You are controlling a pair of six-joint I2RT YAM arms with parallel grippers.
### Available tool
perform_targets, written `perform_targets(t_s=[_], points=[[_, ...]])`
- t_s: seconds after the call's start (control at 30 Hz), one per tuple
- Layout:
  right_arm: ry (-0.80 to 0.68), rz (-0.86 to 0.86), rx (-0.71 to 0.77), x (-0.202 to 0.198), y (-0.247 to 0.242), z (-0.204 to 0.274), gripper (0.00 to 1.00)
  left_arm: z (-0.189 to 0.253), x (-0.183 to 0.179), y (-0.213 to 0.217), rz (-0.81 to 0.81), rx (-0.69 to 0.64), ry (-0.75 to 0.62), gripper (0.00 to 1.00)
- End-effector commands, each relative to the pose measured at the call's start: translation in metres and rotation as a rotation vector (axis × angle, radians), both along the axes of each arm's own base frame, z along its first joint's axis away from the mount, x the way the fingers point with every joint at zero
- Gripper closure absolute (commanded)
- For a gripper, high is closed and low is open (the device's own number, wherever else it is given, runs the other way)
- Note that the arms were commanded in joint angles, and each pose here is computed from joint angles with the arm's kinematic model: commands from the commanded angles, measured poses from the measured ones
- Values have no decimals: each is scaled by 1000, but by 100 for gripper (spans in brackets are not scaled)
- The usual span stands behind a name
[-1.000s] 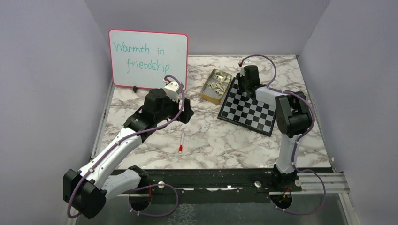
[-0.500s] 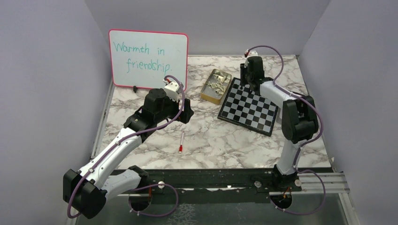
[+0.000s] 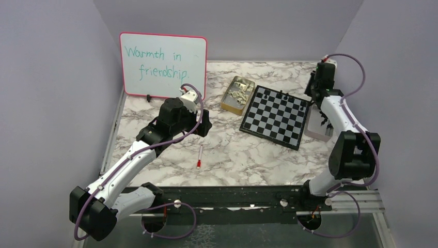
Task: Set up the chess pieces on the board
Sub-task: Pick up the chess piece from the storage box.
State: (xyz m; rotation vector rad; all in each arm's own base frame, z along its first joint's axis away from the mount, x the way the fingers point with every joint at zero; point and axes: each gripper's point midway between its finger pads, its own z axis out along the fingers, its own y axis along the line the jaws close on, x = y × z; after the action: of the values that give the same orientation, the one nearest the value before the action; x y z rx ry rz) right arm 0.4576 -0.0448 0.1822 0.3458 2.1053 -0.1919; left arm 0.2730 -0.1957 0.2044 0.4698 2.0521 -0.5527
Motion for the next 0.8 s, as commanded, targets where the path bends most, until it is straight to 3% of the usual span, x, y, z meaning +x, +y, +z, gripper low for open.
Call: perform_targets(t_s=[0.0,0.27,0.47,0.6,0.77], points=[[166,-65,40,-36,-38,-42,68,2,-1,3,2,19,-20,1],[295,-171,-3,-48,-77,-83,68,4,-3,-1,-18,11,-28,1],[430,-197,-137,-52,-102,-109,65,3,-6,-5,-33,13,-28,1],[462,-205,-190,-50,-113,-111,65,4,-6,-5,-36,13,-34,2],[456,-209,-152,-48,-122,-115,66,3,-7,-6,-41,20,-33,2]])
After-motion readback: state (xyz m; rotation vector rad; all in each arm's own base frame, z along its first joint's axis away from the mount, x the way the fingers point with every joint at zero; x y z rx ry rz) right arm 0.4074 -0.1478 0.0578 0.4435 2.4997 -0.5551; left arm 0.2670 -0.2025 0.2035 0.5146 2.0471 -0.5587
